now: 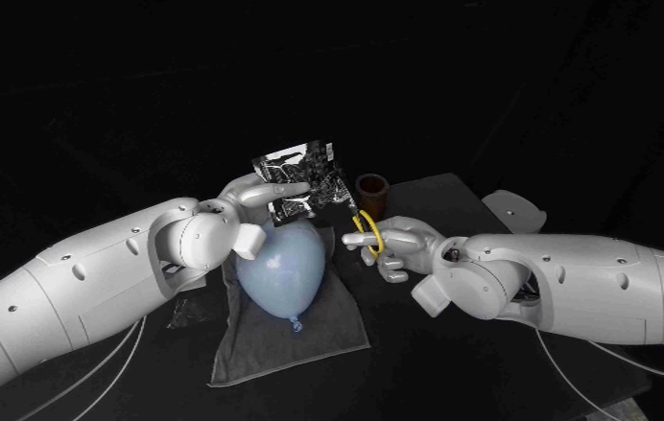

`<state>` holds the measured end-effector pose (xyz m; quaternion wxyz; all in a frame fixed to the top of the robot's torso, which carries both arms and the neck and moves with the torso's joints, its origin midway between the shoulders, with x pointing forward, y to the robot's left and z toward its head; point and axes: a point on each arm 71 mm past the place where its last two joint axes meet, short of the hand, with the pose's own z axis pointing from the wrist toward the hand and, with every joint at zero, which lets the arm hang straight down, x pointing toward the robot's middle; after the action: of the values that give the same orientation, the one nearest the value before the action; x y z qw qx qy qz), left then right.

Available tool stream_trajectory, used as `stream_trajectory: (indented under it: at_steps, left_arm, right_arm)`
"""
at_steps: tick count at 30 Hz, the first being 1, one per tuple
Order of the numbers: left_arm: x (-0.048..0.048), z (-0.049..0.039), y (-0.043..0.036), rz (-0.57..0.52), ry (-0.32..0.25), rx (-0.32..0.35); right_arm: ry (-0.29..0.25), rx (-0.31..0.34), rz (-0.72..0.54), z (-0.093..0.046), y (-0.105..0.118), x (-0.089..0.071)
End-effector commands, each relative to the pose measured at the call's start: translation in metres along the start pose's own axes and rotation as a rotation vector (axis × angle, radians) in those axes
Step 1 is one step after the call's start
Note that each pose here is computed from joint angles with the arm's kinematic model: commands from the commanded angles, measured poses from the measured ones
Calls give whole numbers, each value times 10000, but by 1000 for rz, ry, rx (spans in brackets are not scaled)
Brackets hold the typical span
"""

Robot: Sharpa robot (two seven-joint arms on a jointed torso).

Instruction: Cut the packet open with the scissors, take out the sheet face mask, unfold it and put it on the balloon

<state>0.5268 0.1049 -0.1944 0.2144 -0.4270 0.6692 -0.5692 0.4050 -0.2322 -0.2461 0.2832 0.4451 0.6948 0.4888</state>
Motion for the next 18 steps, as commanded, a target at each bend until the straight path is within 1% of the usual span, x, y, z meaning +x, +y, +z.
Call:
stream_trajectory:
  at_steps: [1, 6, 11, 18]
  left_arm:
    - [32, 1, -5, 3, 29, 7]
    - [18, 0, -8, 3, 24, 11]
    - [1, -3, -11, 3, 19, 15]
    - [-13, -7, -12, 3, 16, 16]
  right_arm:
    - [10, -39, -12, -4, 39, 0]
    - [4, -22, -16, -5, 24, -27]
    - [11, -2, -28, 1, 7, -31]
    - [18, 5, -23, 7, 3, -17]
